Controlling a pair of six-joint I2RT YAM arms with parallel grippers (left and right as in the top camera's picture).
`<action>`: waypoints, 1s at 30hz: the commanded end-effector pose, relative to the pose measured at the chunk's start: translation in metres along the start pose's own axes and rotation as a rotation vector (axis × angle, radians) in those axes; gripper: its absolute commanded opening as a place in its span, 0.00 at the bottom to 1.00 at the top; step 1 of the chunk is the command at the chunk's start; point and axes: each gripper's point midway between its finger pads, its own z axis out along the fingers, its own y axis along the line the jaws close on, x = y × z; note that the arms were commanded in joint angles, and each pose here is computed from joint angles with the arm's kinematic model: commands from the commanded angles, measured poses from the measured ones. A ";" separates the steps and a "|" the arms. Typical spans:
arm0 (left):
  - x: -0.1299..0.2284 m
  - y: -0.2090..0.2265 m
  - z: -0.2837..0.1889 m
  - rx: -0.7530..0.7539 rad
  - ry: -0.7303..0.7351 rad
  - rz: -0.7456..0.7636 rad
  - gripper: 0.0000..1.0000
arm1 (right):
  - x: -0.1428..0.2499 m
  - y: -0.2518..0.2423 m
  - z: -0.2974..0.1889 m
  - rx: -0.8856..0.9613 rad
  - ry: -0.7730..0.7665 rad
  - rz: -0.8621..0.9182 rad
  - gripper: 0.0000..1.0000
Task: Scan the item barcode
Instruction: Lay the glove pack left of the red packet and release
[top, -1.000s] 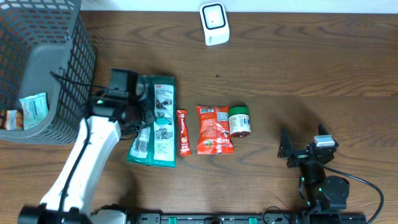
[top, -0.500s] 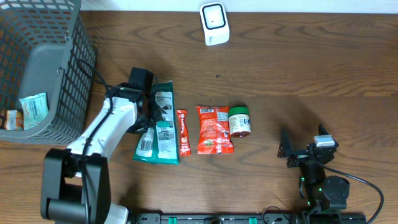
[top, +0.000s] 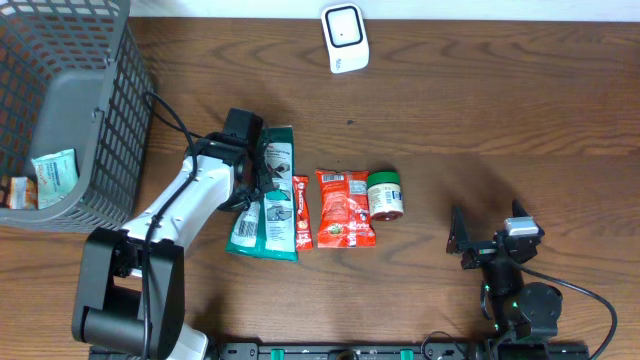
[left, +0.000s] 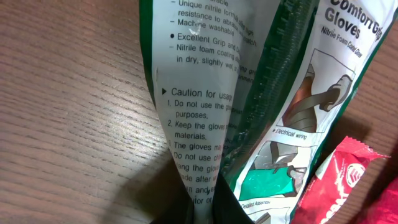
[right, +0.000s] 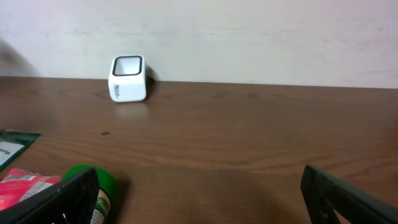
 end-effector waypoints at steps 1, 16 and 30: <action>-0.001 0.005 0.003 -0.029 -0.008 -0.004 0.11 | 0.001 -0.003 0.000 0.012 0.002 0.004 0.99; -0.024 -0.010 -0.054 -0.005 -0.051 0.137 0.28 | 0.001 -0.003 0.000 0.012 0.002 0.004 0.99; -0.197 0.123 -0.324 -0.202 -0.749 -0.270 0.69 | 0.001 -0.003 0.000 0.012 0.002 0.004 0.99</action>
